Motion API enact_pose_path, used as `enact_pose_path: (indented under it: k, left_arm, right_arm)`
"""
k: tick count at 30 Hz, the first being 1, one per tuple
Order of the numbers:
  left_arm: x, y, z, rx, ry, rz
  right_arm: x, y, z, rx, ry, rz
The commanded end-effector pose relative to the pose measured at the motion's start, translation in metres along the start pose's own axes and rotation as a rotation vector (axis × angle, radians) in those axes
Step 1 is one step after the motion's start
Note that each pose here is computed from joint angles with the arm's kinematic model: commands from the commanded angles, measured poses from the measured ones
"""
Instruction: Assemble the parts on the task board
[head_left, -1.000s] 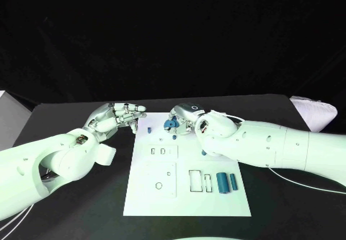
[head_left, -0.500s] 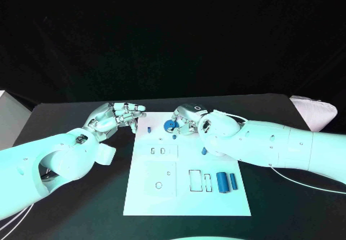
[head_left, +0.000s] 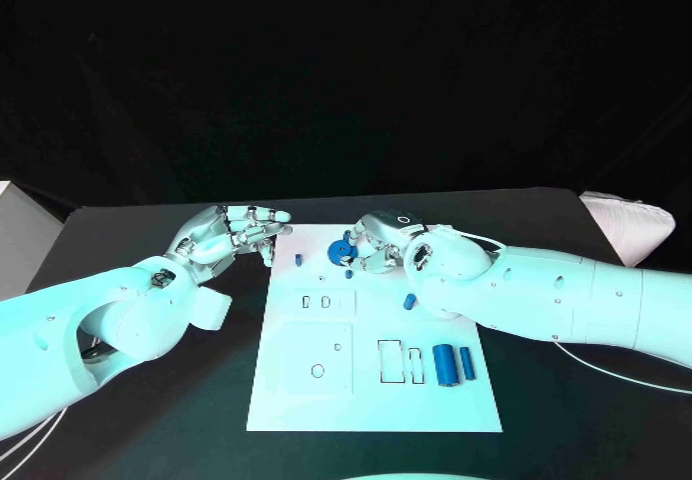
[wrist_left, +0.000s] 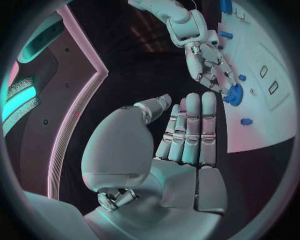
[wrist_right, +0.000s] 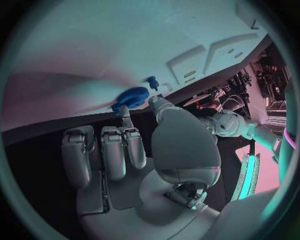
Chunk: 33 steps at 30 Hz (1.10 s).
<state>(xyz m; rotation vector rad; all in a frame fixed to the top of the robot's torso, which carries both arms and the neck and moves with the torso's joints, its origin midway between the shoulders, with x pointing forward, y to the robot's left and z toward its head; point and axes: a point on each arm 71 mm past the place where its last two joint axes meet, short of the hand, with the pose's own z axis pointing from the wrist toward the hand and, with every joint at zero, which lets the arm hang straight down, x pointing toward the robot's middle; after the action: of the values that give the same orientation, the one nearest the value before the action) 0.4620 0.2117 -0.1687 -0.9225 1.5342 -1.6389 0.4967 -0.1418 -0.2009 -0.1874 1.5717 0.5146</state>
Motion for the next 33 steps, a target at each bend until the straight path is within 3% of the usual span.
enact_pose_path:
  k: [1,5,8,14,20,27,33]
  left_arm:
    - [0.0013,-0.0011,0.0005,0.008,0.013,-0.002]
    - [0.001,-0.0011,0.0007,0.008,0.011,-0.002]
    - [0.0007,-0.001,0.0006,0.008,0.011,-0.001]
    - [0.0008,-0.0009,0.001,0.008,0.01,-0.001]
    - [0.0017,-0.0008,0.0016,0.009,0.012,-0.002]
    - [0.0021,-0.0004,0.0023,0.009,0.015,-0.004]
    - [0.001,0.0002,0.0026,0.008,0.014,-0.003]
  right_arm:
    - [-0.013,-0.003,-0.007,-0.011,-0.128,0.056]
    - [-0.026,-0.012,-0.017,-0.003,-0.183,0.11]
    - [-0.037,-0.022,-0.024,0.005,-0.193,0.159]
    - [-0.056,-0.058,-0.044,0.022,-0.129,0.315]
    - [-0.068,-0.099,-0.066,0.028,-0.115,0.353]
    - [-0.068,-0.145,-0.086,0.082,-0.089,0.311]
    - [-0.058,-0.156,-0.092,0.092,-0.055,0.279]
